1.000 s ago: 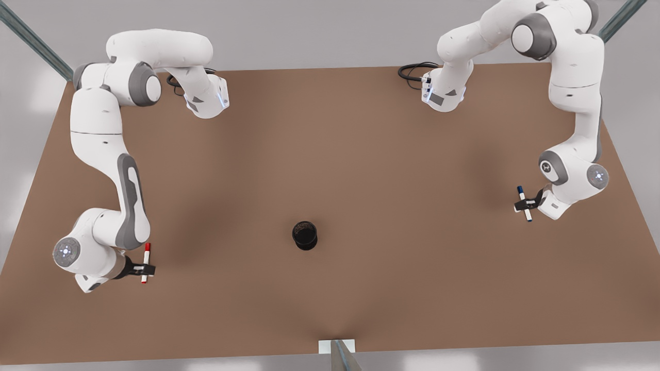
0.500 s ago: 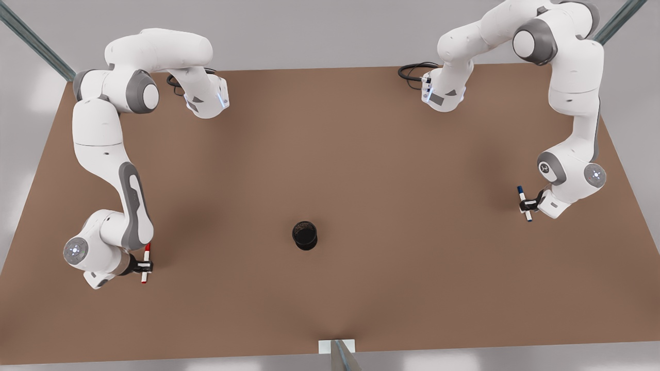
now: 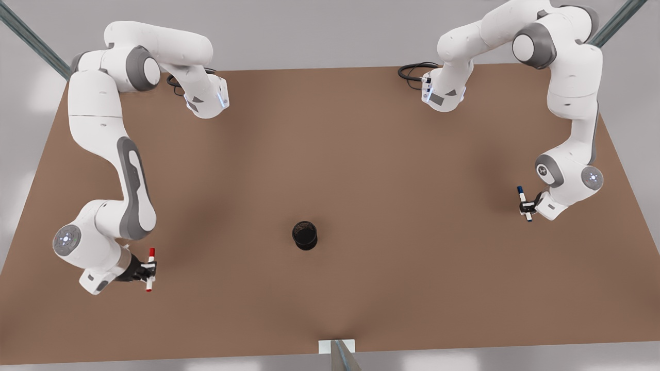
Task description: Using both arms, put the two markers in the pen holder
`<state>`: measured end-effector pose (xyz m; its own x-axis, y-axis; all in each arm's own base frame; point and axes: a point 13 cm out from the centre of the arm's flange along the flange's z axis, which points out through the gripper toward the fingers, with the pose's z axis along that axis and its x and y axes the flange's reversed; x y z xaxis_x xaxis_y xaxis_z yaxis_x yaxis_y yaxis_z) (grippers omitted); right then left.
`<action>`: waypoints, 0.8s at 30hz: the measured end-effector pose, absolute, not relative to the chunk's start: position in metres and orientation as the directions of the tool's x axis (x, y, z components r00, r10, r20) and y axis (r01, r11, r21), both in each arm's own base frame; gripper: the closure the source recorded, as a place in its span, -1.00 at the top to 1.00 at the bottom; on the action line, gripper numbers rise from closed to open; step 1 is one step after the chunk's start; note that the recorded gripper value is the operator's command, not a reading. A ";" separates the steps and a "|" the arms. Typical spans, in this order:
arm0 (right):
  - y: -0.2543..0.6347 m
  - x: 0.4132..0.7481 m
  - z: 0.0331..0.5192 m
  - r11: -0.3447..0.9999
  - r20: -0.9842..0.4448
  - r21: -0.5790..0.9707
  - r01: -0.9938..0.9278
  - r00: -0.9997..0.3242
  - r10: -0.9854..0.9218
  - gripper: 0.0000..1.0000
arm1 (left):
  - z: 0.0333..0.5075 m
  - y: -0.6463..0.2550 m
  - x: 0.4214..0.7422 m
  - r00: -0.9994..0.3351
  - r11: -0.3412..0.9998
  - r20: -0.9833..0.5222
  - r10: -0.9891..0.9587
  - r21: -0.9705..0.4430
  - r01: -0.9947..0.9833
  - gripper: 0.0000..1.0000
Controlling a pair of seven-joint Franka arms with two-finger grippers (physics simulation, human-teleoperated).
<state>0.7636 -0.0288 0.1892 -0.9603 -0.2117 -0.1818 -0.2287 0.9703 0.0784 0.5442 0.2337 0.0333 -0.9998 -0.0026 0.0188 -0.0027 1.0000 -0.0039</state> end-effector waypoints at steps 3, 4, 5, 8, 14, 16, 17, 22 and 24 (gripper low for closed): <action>0.078 0.764 0.249 0.925 -0.253 0.145 -0.351 -0.917 -0.308 -0.57 | 0.033 0.234 0.545 -1.000 1.000 0.017 0.001 -0.003 0.001 -0.16; 0.113 0.762 0.261 0.907 -0.276 0.169 -0.386 -0.902 -0.332 -0.57 | 0.033 0.234 0.545 -1.000 1.000 0.016 0.002 -0.002 0.002 -0.16; 0.152 0.758 0.271 0.887 -0.299 0.191 -0.421 -0.885 -0.356 -0.57 | 0.033 0.234 0.545 -1.000 1.000 0.016 0.002 -0.002 0.002 -0.16; 0.269 0.744 0.294 0.831 -0.377 0.204 -0.518 -0.825 -0.421 -0.57 | 0.033 0.234 0.545 -1.000 1.000 0.014 0.004 -0.001 0.004 -0.17; 0.399 0.715 0.297 0.786 -0.475 0.114 -0.608 -0.728 -0.494 -0.57 | 0.033 0.233 0.547 -1.000 1.000 0.012 0.010 -0.001 0.010 -0.18; 0.415 0.716 0.284 0.790 -0.502 0.092 -0.606 -0.713 -0.489 -0.57 | 0.033 0.231 0.548 -1.000 1.000 0.012 0.013 -0.001 0.013 -0.21; 0.422 0.717 0.275 0.793 -0.516 0.094 -0.602 -0.711 -0.478 -0.57 | 0.033 0.231 0.548 -1.000 1.000 0.012 0.013 -0.001 0.013 -0.24; 0.442 0.707 0.232 0.805 -0.585 0.089 -0.586 -0.685 -0.434 -0.57 | 0.033 0.230 0.548 -1.000 1.000 0.012 0.012 0.000 0.012 -0.35; 0.444 0.693 0.215 0.809 -0.607 0.107 -0.577 -0.683 -0.406 -0.57 | 0.033 0.231 0.548 -1.000 1.000 0.012 0.012 0.000 0.012 -0.38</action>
<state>0.6934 0.4441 0.2149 -0.6826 -0.4064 -0.6074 -0.5774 0.8094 0.1073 0.5479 0.2306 0.0333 -0.9999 0.0117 0.0118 0.0117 0.9999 0.0004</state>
